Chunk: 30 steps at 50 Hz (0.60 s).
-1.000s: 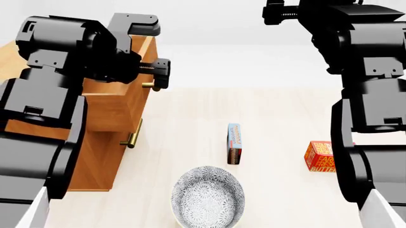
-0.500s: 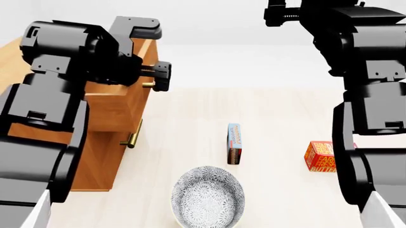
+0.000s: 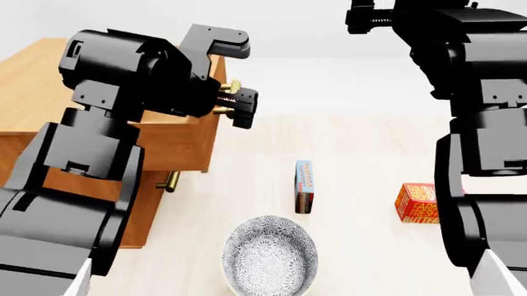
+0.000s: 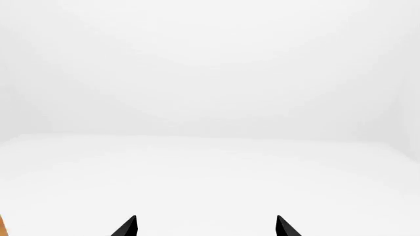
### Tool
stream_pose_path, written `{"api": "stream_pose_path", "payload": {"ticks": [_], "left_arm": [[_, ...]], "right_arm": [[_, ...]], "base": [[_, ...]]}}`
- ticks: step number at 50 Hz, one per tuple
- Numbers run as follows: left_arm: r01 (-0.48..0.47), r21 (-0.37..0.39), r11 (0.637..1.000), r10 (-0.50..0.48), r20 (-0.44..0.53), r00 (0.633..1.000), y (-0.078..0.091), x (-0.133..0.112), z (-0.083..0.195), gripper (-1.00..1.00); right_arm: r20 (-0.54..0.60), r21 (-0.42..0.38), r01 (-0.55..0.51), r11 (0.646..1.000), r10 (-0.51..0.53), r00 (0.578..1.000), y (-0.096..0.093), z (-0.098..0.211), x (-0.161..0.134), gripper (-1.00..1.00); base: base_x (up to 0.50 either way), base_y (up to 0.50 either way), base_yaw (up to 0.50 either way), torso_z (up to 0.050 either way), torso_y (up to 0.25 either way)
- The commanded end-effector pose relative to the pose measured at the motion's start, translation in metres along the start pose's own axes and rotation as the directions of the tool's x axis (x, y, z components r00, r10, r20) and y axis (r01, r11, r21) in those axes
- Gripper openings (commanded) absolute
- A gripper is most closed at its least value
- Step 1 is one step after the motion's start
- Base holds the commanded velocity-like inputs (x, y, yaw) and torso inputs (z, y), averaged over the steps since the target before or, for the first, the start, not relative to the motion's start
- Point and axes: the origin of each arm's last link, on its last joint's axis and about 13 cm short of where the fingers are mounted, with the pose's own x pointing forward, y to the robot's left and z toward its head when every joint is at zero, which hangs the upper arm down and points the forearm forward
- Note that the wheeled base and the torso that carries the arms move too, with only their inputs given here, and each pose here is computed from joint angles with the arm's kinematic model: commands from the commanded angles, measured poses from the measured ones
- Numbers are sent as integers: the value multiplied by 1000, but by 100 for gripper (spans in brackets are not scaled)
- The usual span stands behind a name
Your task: Put the chocolate pudding in the top drawer of the cabinet and close it.
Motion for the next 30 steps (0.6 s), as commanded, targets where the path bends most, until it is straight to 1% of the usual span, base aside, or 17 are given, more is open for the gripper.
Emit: {"api": "stream_pose_path", "payload": {"ticks": [1,17,24,30], "left_arm": [[137,38,990,-137,-13,990,-32,1,-2,100],[213,78,974,-213,-8,977,-61,0,3,100],[226,86,970,-227,-1,974,-66,-2,6,100],[222,89,971,-224,12,975,-64,-6,10,100]], "right_arm": [[-1,4,10,1000,-10,1000,-5,0,-3,100],[-5,3,33,999,-33,999,-14,-1,-11,100],[-7,3,41,999,-40,999,-17,-2,-13,100],[-8,4,42,999,-42,999,-16,-3,-14,100]], "base": [[0,0,0,0,0],[0,0,0,0,0],[0,0,0,0,0],[0,0,0,0,0]]}}
